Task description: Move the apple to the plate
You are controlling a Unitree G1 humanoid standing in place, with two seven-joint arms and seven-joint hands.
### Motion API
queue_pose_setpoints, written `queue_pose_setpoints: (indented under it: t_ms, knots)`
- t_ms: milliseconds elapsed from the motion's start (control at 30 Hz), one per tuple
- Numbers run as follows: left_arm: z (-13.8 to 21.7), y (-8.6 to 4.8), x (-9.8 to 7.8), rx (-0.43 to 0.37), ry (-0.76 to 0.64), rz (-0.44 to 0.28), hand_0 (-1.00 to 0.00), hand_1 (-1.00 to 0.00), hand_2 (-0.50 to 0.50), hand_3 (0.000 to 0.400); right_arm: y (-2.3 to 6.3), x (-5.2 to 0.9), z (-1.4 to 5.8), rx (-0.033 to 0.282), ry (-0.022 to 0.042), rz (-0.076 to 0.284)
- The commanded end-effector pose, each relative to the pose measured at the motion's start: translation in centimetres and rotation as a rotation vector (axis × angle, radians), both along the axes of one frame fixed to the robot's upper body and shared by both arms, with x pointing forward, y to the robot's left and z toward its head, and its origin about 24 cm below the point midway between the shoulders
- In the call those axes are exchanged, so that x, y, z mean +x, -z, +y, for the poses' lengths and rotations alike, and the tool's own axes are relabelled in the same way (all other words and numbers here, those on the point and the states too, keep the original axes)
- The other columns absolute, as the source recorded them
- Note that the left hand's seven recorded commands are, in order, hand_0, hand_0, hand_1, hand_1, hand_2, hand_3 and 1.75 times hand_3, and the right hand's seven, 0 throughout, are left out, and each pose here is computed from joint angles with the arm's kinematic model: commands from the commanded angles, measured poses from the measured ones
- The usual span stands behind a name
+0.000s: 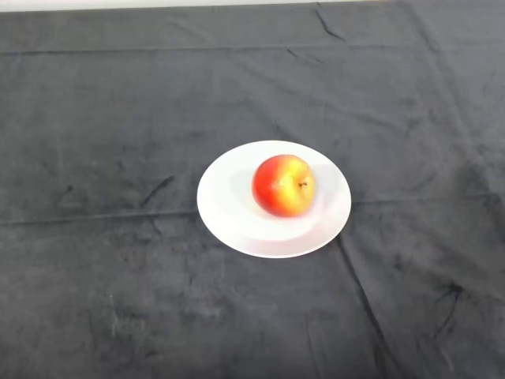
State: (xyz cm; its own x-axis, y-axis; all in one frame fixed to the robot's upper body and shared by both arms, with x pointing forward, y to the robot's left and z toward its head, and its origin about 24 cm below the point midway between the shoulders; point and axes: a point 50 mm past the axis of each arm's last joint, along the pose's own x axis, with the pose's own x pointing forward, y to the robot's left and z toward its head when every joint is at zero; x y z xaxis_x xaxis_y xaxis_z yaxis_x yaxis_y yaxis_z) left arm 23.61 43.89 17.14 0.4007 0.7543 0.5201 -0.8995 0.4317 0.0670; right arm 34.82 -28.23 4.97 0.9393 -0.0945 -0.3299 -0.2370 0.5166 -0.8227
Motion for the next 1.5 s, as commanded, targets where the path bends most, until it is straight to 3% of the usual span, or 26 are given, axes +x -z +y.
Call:
queue_pose_setpoints:
  t_ms: [33,1500]
  knots:
    - [1.22,-2.26,-0.89,0.034,-0.052,-0.058,0.00,0.00,0.00,0.000,-0.52,-0.13,-0.99,-0.023,0.0197,-0.010]
    - [1.10,-2.02,-0.56,0.026,-0.027,-0.046,0.00,0.00,0.00,0.000,-0.52,-0.12,-0.99,-0.024,0.0192,-0.010]
